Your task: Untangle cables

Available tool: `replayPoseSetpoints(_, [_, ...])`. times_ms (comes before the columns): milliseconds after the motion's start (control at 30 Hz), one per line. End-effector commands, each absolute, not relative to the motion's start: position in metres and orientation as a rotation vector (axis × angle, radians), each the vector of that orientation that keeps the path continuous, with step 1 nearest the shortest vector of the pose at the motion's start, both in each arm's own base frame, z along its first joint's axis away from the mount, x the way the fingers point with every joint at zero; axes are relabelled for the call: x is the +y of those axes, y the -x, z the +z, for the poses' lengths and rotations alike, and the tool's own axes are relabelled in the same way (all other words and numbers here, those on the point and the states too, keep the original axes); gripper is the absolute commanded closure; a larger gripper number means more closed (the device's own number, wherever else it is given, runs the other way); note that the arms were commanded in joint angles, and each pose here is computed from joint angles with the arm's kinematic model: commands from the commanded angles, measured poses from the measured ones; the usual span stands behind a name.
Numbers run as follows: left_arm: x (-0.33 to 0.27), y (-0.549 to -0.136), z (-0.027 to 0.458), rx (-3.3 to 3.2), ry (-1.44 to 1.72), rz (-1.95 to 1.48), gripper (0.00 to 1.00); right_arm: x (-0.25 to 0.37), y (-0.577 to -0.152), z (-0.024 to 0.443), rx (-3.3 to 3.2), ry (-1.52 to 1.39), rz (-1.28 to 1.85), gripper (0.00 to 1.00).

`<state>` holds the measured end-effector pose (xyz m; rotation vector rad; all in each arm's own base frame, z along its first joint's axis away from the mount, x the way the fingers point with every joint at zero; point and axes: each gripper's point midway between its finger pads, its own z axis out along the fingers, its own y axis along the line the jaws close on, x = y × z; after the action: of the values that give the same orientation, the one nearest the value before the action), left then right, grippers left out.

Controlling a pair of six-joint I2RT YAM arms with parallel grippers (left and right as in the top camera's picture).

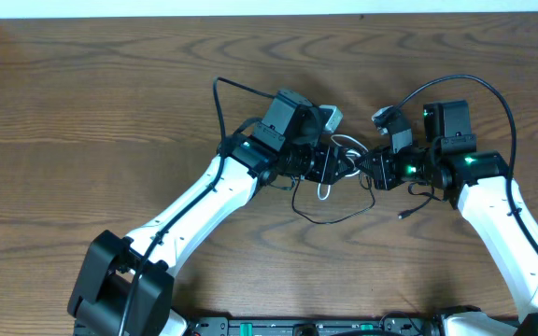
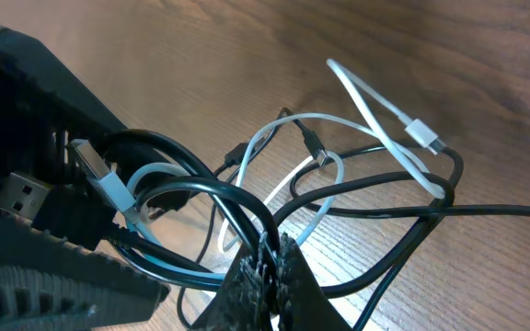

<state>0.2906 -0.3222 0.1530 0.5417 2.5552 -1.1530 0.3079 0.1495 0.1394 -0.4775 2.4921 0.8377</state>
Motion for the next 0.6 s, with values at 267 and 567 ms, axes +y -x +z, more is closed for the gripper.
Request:
replayPoseSetpoints(267, [-0.323,-0.318,0.163,2.432,-0.523,-1.029,0.64,0.164,-0.286,0.135,2.517,0.587,0.919,0.99])
replayPoseSetpoints(567, [-0.315,-0.307,0.15,2.523,-0.509,-1.006,0.61,0.172,-0.282,0.136,2.487,0.675,0.914,0.99])
